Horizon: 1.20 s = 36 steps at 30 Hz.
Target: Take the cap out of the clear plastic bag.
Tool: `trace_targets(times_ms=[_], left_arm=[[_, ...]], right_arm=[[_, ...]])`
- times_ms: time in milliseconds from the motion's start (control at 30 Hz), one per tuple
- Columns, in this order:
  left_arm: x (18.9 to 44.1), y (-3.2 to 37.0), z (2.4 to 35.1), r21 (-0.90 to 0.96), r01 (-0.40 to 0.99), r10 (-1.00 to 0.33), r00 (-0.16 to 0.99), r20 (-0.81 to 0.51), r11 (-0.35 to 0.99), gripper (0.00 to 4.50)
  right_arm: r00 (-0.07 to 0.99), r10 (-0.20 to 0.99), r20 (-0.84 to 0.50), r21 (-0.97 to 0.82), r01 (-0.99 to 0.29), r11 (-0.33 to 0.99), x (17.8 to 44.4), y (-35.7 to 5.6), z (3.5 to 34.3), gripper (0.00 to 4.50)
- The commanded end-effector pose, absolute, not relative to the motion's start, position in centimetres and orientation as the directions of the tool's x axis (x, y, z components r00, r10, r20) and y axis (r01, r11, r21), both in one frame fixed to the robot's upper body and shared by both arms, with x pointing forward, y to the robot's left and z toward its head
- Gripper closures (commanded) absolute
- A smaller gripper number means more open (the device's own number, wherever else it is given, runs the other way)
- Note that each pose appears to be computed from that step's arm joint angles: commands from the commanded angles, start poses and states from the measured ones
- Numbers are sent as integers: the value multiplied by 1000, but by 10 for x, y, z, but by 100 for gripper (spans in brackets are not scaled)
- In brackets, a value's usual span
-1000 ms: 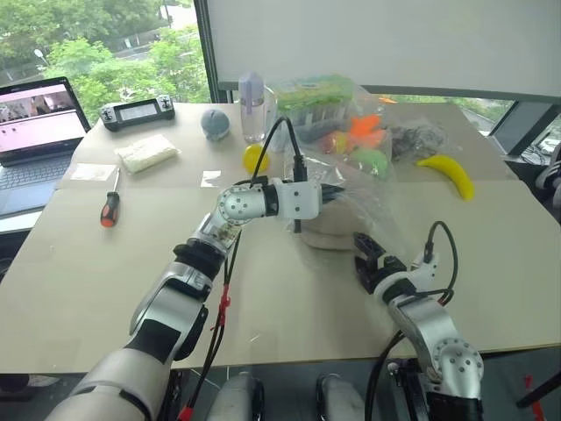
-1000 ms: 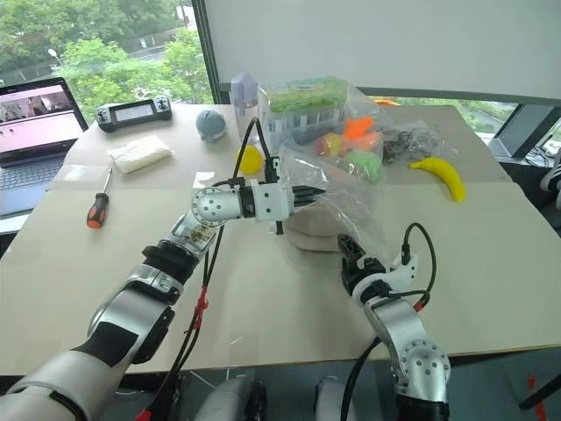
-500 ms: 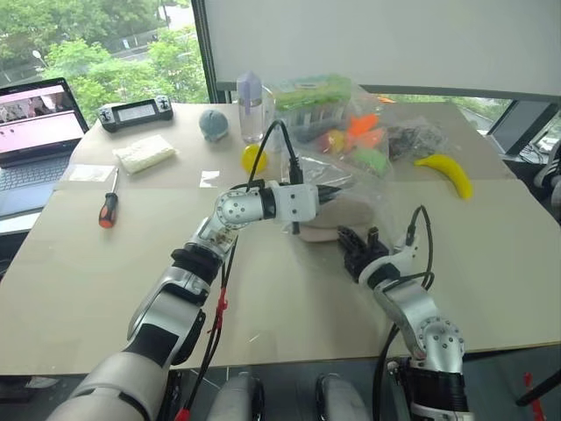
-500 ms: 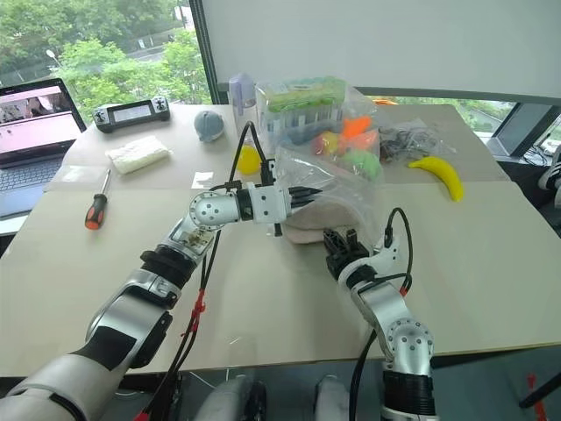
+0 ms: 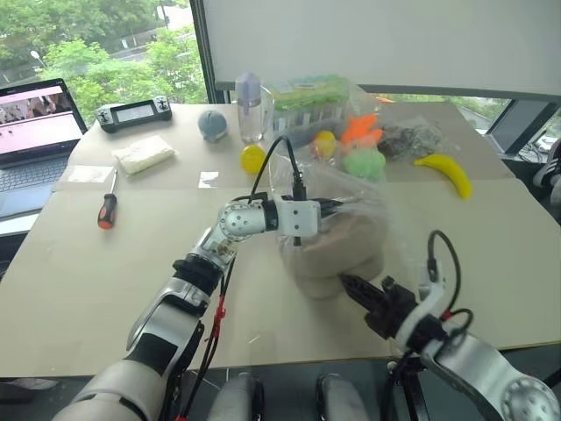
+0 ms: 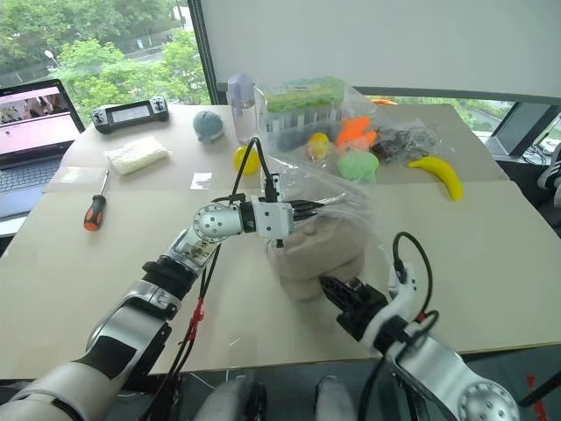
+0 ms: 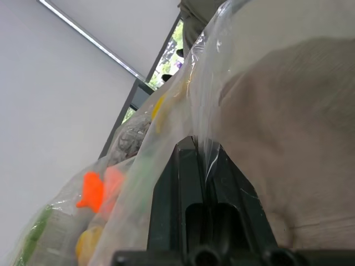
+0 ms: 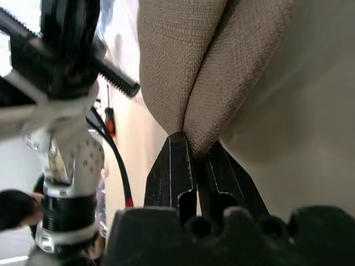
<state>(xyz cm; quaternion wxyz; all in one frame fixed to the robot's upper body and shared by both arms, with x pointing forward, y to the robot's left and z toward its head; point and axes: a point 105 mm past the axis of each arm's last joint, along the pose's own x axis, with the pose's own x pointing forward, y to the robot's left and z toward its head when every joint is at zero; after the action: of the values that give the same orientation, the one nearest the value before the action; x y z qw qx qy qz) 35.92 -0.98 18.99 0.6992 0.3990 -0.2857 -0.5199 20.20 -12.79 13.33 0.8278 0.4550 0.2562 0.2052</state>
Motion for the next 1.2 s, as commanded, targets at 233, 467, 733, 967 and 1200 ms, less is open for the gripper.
trace_targets(times_ms=[233, 467, 733, 967, 1200], left_arm=[[354, -14, 211, 885, 439, -962, 269, 37, 157, 450], [358, -11, 211, 896, 422, -960, 279, 15, 136, 450], [357, -9, 217, 907, 400, -960, 278, 22, 137, 450], [348, -12, 228, 894, 417, -963, 263, 56, 166, 450], [346, 6, 217, 880, 447, -953, 303, 18, 159, 450]], right_arm=[[590, 748, -305, 591, -499, 634, 137, -139, 176, 447], [573, 816, 75, 277, -798, 535, 143, -144, 268, 447], [574, 565, 593, -134, -621, 772, 147, -202, 422, 447], [684, 445, 579, 84, -592, 801, 200, -207, 419, 447], [955, 238, 179, 581, -298, 757, 304, -227, 295, 447]])
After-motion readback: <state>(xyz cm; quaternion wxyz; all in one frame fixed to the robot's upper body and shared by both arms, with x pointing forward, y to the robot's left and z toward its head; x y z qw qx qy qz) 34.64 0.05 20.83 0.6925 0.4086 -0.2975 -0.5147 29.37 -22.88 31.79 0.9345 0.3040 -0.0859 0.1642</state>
